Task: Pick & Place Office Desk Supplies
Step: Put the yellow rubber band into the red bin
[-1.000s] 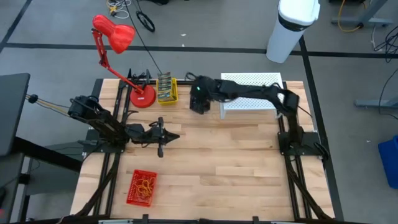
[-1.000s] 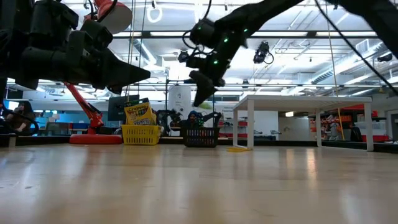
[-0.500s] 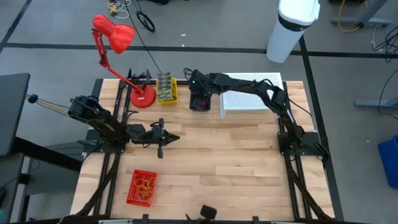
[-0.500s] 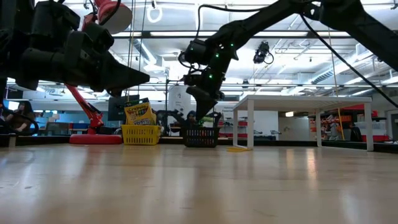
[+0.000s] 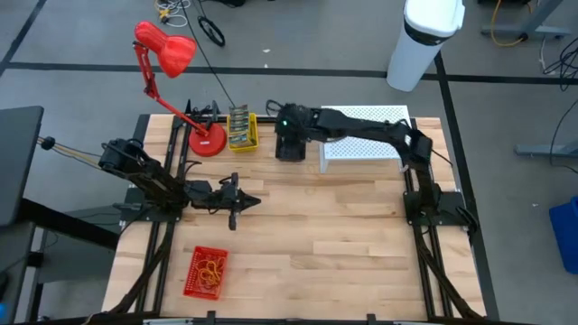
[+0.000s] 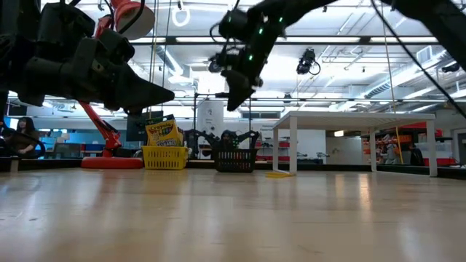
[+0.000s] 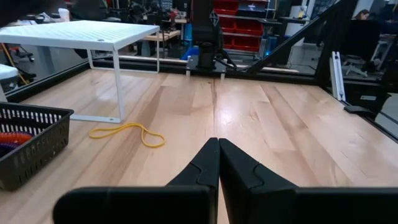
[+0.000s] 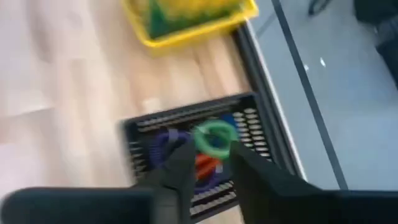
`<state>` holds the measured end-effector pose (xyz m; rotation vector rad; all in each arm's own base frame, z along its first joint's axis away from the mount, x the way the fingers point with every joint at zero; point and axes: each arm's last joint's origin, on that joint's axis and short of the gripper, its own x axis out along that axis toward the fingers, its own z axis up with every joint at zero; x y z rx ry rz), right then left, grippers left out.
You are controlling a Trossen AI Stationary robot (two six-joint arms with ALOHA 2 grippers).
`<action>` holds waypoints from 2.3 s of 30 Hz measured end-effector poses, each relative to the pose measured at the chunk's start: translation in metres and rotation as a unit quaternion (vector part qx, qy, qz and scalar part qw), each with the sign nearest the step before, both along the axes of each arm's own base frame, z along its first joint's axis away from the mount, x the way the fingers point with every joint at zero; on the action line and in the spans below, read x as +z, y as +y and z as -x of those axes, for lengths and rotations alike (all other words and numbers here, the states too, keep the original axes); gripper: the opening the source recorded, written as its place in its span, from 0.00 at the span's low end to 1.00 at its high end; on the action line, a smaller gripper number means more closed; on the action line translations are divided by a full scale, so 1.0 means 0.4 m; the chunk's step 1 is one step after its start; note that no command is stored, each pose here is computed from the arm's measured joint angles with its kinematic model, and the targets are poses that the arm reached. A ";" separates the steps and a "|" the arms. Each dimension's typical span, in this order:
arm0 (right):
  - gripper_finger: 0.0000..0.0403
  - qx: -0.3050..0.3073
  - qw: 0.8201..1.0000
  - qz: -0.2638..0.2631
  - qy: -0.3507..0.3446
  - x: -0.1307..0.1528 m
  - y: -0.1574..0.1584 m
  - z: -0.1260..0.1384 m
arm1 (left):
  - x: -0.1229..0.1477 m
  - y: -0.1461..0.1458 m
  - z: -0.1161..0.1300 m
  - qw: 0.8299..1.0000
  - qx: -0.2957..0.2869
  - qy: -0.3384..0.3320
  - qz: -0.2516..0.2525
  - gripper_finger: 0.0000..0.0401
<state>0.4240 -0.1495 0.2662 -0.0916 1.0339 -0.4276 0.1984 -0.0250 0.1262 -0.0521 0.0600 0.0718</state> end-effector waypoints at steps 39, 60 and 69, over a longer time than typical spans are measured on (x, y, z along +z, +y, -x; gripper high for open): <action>0.32 0.053 0.989 -0.094 0.103 -0.224 0.275 0.101 | -0.002 -0.010 -0.024 0.999 -0.004 0.027 -0.019 0.02; 0.25 0.183 0.950 -0.015 0.252 -0.271 0.356 0.029 | -0.004 -0.010 -0.023 0.999 -0.005 0.031 -0.023 0.02; 0.40 0.192 0.940 -0.023 0.280 -0.282 0.346 0.015 | -0.006 -0.010 -0.023 0.999 -0.008 0.036 -0.023 0.02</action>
